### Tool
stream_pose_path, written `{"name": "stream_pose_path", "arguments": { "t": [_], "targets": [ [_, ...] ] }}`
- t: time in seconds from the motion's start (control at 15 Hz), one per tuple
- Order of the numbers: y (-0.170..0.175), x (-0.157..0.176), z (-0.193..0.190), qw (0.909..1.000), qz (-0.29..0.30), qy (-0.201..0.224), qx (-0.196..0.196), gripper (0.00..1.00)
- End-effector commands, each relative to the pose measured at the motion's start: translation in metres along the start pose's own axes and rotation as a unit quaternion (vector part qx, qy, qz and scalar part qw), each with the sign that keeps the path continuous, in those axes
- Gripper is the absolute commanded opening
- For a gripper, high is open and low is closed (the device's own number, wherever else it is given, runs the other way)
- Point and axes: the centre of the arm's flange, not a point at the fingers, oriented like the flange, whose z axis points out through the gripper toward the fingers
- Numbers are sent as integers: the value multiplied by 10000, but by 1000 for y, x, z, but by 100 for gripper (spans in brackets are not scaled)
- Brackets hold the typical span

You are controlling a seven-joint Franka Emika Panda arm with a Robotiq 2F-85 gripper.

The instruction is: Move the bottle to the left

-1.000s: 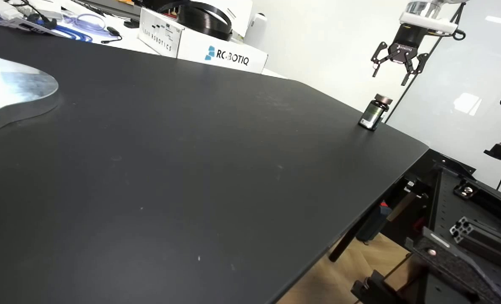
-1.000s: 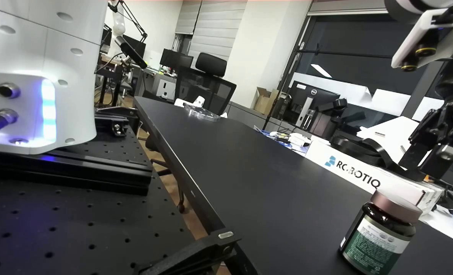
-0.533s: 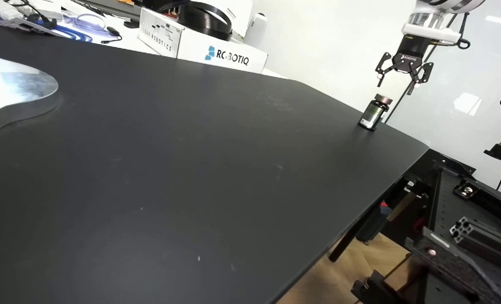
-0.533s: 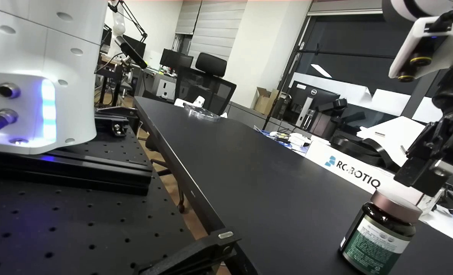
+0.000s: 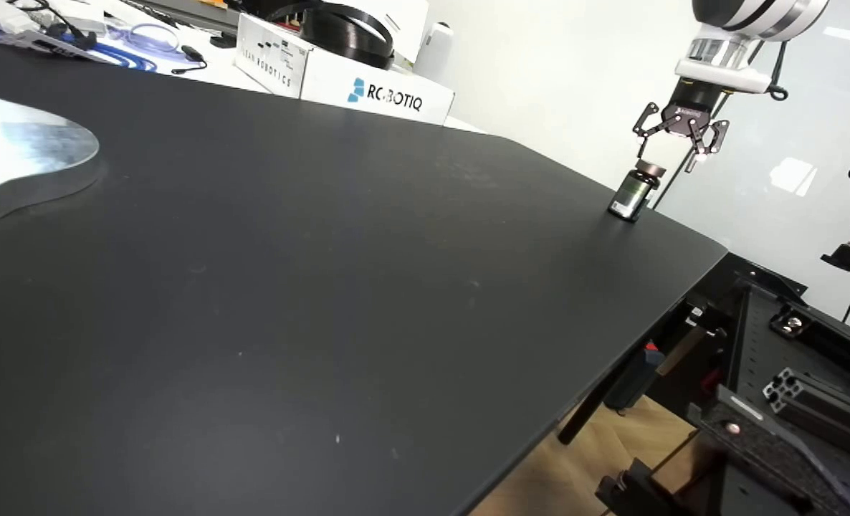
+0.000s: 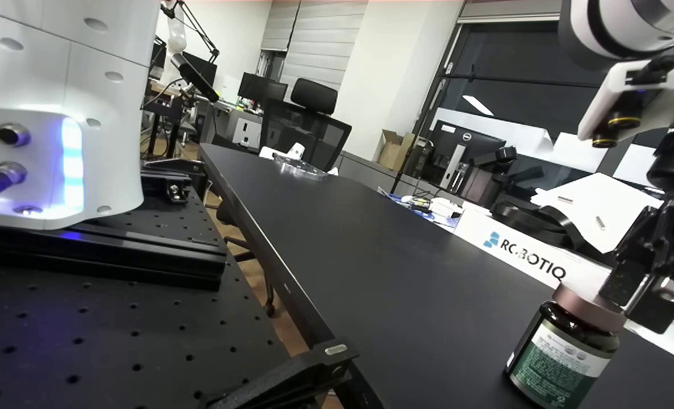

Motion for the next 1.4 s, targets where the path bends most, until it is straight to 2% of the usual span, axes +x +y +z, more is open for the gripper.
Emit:
{"name": "stream_pose_path", "arguments": {
  "t": [0.0,0.87,1.33],
  "targets": [
    [-5,-3,4,9999,132,103,-8,100],
    [-24,-17,-9,9991,30,392,125,100],
    [-25,-18,-12,9990,39,407,165,100]
  ]
}}
